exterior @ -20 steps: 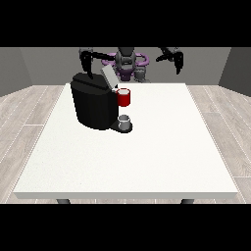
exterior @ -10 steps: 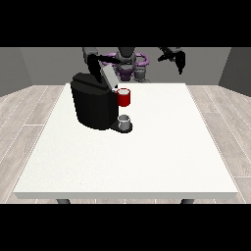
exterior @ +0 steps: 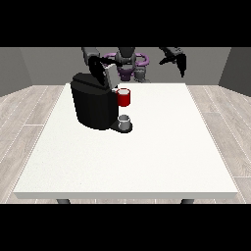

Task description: Insert the coffee pod into the coffee machine and close the lid

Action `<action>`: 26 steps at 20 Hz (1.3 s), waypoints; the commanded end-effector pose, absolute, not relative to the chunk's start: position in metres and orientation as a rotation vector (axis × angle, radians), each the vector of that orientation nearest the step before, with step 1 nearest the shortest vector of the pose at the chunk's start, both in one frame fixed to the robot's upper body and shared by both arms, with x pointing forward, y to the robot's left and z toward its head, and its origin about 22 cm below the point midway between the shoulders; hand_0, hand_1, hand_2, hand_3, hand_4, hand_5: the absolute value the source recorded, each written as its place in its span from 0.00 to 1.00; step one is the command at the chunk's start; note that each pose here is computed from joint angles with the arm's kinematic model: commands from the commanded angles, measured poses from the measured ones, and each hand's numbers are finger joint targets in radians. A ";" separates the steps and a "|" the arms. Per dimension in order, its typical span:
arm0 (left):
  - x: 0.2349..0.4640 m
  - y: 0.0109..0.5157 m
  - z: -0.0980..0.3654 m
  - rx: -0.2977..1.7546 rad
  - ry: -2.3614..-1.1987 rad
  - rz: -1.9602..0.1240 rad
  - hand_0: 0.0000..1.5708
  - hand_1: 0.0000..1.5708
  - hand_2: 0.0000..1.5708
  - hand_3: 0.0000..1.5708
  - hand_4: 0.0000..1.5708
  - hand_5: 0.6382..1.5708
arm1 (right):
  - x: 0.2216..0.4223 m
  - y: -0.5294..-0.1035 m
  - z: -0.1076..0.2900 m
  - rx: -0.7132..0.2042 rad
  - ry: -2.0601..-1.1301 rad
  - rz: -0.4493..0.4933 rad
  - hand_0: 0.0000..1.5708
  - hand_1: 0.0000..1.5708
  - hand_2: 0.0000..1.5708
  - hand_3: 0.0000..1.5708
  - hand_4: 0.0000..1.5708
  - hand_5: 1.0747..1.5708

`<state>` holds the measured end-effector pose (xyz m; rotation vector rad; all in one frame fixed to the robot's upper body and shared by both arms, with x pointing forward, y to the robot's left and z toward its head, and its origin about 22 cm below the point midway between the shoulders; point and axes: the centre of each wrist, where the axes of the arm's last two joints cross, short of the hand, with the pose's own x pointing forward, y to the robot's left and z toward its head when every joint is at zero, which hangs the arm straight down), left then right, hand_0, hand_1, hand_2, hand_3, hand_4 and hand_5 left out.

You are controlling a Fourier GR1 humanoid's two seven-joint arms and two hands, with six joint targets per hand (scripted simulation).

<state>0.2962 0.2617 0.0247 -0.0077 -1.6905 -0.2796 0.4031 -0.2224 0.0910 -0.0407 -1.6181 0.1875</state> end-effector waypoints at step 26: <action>0.321 0.224 0.058 -0.123 -1.808 -0.435 0.00 0.00 0.00 0.00 0.24 1.00 | 0.419 -0.176 0.220 -0.228 -1.818 0.378 0.00 0.00 0.00 0.00 0.06 1.00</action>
